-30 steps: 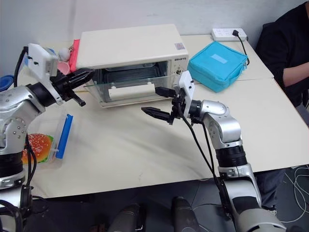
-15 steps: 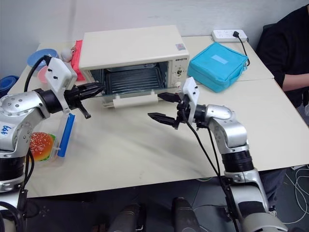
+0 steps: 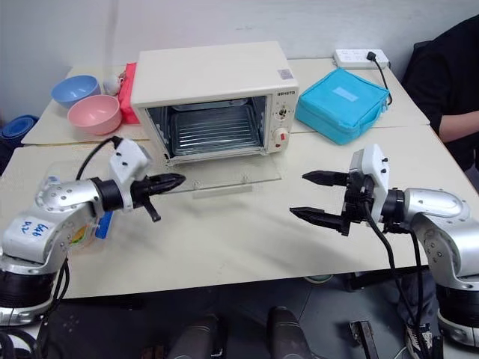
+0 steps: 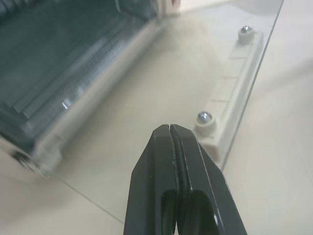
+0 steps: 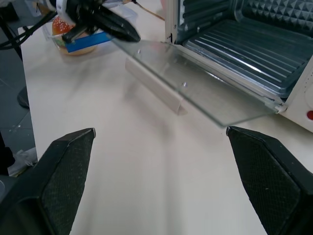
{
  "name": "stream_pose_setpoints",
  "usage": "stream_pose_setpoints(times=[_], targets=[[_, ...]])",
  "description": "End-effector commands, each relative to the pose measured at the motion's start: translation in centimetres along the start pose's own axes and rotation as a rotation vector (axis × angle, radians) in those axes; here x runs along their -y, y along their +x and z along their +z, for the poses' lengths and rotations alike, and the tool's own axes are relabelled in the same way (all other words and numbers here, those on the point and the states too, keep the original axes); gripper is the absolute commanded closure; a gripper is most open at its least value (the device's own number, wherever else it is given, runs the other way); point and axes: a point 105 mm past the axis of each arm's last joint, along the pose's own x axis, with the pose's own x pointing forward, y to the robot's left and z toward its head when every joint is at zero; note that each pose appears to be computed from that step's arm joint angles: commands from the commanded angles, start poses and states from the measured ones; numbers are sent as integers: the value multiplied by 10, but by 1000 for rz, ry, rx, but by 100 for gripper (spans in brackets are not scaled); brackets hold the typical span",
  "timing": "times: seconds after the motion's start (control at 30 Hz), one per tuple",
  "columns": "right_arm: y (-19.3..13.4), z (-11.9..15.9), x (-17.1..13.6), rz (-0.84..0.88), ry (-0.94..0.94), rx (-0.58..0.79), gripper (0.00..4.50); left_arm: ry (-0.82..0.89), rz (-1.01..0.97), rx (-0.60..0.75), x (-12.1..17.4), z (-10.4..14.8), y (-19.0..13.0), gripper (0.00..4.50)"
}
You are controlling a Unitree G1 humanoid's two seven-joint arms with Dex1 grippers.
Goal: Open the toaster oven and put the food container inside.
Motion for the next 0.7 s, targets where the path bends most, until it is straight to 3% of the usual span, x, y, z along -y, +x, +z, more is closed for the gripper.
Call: stream_pose_setpoints(times=[0.03, 0.2, 0.37, 0.5, 0.7], targets=[[0, 9, -4, -5, -31, 23, 0, -45, 26, -42, 4, -7, 5, 447], [7, 13, -4, -5, -40, 43, 0, -108, 10, -119, 15, -26, 15, 447], [14, 20, 0, 19, -59, 62, 0, -180, 54, -2, 10, -5, 0, 447], [19, 23, 4, 63, -61, 65, 0, -282, 104, 131, 9, 17, -37, 363], [29, 22, 7, 139, -66, 64, 0, -390, 135, 196, 31, 11, -87, 186]])
